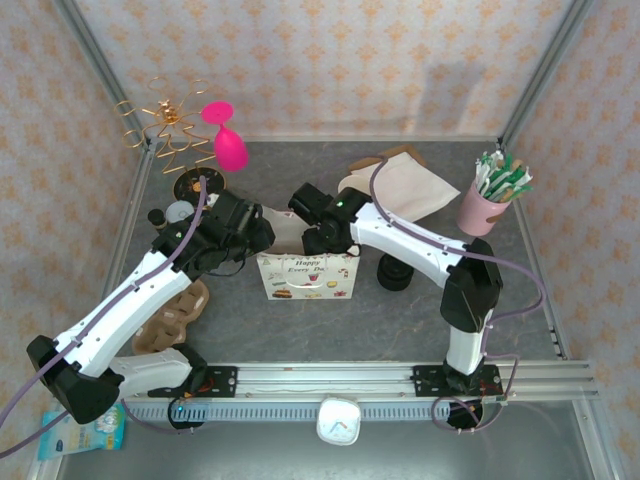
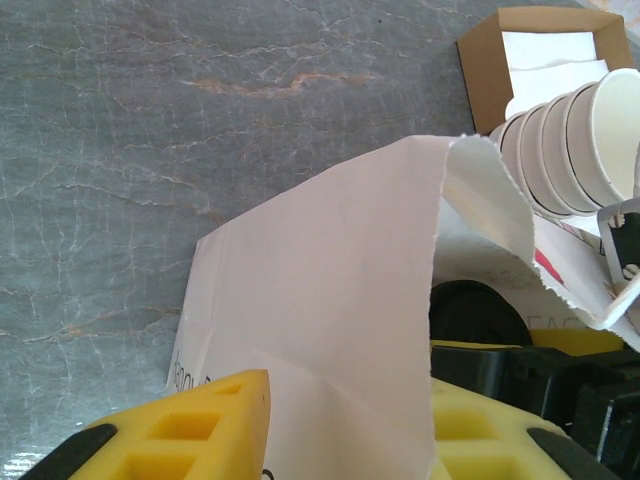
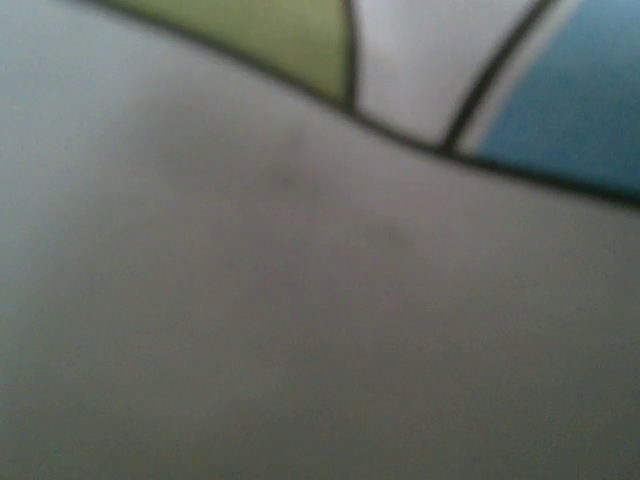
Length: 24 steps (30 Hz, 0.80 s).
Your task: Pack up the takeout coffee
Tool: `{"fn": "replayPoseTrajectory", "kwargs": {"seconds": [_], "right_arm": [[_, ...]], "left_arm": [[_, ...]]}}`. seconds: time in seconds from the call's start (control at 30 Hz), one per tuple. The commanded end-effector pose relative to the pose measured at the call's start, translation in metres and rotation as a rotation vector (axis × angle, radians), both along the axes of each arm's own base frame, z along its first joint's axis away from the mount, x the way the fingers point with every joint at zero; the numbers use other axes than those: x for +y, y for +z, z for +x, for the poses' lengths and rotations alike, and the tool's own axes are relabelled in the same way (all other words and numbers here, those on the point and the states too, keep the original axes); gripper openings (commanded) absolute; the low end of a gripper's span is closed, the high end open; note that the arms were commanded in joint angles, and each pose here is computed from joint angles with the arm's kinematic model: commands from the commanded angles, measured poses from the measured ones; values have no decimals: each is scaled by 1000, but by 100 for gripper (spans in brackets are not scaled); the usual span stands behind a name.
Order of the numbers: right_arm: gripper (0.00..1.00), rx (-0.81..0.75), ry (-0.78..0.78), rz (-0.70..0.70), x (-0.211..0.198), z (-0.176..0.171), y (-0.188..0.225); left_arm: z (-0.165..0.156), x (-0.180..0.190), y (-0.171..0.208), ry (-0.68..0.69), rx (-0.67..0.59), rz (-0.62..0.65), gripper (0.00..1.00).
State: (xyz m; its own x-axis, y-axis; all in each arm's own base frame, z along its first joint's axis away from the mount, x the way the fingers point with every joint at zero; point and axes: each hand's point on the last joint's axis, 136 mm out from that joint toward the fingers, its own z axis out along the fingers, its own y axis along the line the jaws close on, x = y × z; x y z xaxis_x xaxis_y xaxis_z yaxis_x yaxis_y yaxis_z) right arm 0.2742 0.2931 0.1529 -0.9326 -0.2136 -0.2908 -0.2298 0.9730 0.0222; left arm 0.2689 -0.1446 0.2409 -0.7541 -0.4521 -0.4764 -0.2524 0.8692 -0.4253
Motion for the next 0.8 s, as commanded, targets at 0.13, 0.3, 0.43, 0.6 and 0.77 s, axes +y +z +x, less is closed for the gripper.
{"fn": "replayPoseTrajectory", "kwargs": {"seconds": [0.13,0.3,0.43,0.6,0.77], "right_arm": [[73,33,-2,-39,-9,-9,-20],[73,45,5,-41,-9,-10,-26],[73,54,7,-40,-9,-12,-31],[76,18,3,-25,-6,-6,-13],[80,1,0,-26,-8,-4,-2]], "left_arm": [[0,5,6,3,-10,38,35],[0,6,7,4,-14,39,36],[1,5,7,1,-11,47,38],[1,6,8,5,-17,47,39],[2,7,9,5,-19,49,40]]}}
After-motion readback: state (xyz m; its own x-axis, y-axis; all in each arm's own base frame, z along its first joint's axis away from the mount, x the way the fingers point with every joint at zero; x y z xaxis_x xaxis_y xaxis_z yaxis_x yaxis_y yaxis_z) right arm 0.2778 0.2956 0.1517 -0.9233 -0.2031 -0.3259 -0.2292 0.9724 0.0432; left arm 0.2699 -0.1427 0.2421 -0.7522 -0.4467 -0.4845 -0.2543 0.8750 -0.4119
